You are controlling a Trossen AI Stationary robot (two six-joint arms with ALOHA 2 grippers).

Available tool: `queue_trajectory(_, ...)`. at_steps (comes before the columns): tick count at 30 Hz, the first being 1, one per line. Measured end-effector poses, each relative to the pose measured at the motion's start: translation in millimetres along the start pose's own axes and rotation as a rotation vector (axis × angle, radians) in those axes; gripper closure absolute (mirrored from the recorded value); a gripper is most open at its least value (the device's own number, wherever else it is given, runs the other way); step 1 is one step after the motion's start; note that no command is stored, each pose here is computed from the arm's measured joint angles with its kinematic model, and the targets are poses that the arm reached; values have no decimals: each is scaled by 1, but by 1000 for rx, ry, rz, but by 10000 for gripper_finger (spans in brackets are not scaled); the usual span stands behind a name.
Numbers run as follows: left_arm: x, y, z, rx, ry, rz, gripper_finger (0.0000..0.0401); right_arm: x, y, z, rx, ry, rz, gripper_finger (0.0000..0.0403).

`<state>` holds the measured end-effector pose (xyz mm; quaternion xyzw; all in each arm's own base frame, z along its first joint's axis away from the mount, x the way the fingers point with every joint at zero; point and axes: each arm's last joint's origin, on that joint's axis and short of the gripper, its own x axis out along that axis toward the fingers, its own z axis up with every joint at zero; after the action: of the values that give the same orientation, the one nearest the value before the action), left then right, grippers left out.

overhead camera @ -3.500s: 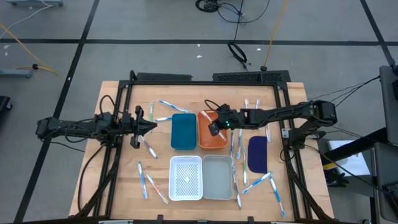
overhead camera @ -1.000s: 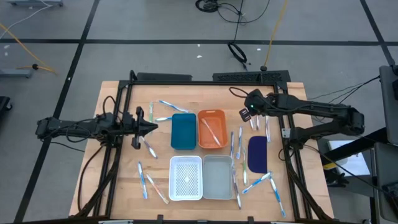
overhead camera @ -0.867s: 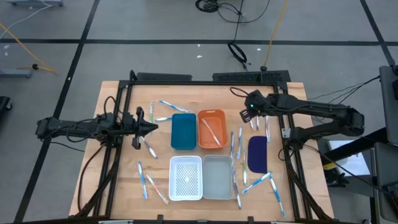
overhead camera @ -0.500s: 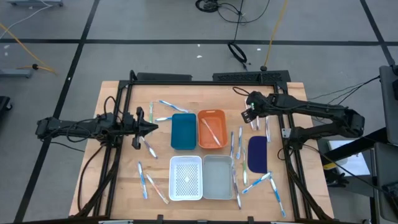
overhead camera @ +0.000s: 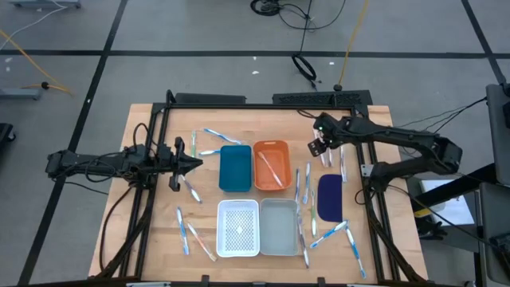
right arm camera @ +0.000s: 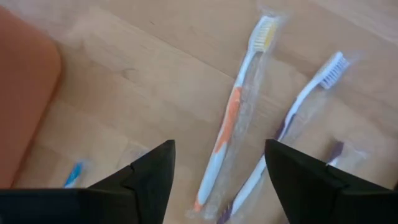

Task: Pick & Place Toothbrushes
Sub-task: Put the orange toothbrush into the orange bin

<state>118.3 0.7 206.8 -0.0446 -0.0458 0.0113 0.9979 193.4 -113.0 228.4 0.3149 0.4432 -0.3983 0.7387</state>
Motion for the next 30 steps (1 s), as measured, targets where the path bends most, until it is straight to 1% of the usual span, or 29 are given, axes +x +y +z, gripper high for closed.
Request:
queue_trajectory(7, 0, 0, 0, -1, 0, 0, 382, 24, 6, 7, -9, 19, -15, 164)
queue_trajectory(14, 0, 0, 0, -4, 0, -1, 382, 47, -1, 13, 4, 69, -69, 165)
queue_trajectory(20, 0, 0, 0, -5, 0, -1, 382, 64, -5, 17, -3, 95, -89, 165)
queue_trajectory(26, 0, 0, 0, -5, 0, 0, 382, 75, -10, 18, 4, 124, -111, 165)
queue_trajectory(30, 0, 0, 0, -4, 0, 0, 382, 76, -14, 21, 23, 112, -113, 165)
